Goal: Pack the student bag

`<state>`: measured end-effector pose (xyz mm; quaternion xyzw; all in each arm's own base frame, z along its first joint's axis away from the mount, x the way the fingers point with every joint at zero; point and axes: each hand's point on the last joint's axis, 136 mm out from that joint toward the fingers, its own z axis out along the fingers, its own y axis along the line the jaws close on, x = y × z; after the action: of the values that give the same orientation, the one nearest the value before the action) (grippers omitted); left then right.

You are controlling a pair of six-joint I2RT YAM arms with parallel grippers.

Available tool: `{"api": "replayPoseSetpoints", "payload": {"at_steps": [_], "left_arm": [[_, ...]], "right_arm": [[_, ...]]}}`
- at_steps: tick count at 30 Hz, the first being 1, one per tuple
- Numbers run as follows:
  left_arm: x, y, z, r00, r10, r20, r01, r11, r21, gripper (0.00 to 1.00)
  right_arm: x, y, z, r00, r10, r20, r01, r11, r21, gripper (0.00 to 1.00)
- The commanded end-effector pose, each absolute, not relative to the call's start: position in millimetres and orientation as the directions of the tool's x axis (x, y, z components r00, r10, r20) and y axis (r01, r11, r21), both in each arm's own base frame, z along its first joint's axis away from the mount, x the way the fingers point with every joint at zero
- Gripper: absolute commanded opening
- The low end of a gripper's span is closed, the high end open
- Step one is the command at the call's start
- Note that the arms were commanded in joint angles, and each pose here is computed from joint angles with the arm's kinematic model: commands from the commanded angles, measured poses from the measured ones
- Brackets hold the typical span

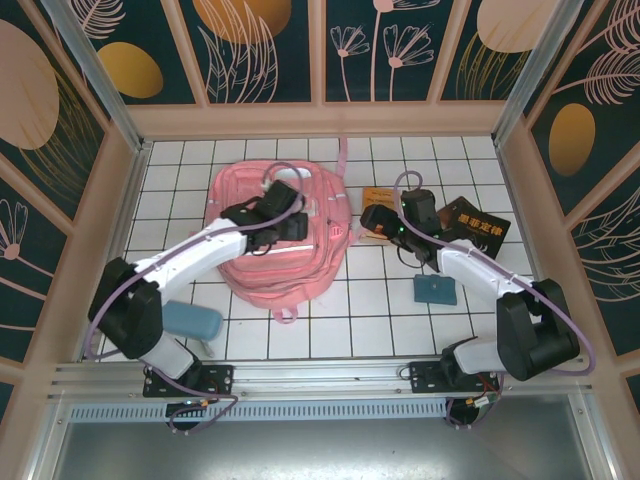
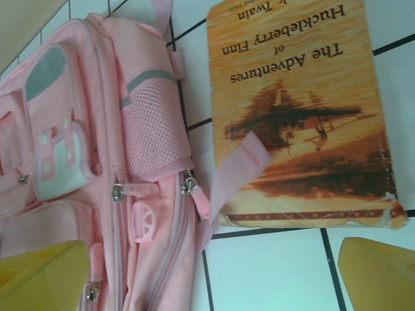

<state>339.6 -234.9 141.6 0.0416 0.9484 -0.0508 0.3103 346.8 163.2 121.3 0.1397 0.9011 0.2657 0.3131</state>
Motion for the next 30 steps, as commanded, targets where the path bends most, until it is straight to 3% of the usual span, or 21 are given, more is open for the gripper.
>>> {"api": "replayPoseSetpoints", "payload": {"at_steps": [1, 6, 16, 20, 30], "left_arm": [[324.1, -240.7, 126.0, -0.825, 0.172, -0.539, 0.134, 0.985, 0.109, 0.76], [315.7, -270.9, 100.5, -0.824, 0.311, -0.475, 0.220, 0.946, 0.238, 0.66], [322.0, -269.1, 66.0, -0.830, 0.372, -0.415, 0.228, 0.907, 0.355, 0.48], [319.6, -266.9, 52.5, -0.837, 0.389, -0.385, 0.243, 0.894, 0.376, 0.47], [310.8, -264.5, 48.6, -0.828, 0.447, -0.338, 0.318, 0.871, 0.374, 0.58]], "right_arm": [[346.5, 152.8, 122.9, -0.748, 0.422, -0.513, 0.089, 0.829, 0.551, 0.99], [344.8, 146.4, 117.5, -0.747, 0.439, -0.499, 0.118, 0.826, 0.551, 0.99], [342.2, 134.6, 117.6, -0.732, 0.472, -0.492, 0.146, 0.813, 0.563, 0.98], [342.8, 136.0, 119.0, -0.733, 0.470, -0.491, 0.139, 0.811, 0.568, 0.98], [345.6, 137.8, 117.1, -0.734, 0.479, -0.482, 0.147, 0.804, 0.576, 0.97]]}}
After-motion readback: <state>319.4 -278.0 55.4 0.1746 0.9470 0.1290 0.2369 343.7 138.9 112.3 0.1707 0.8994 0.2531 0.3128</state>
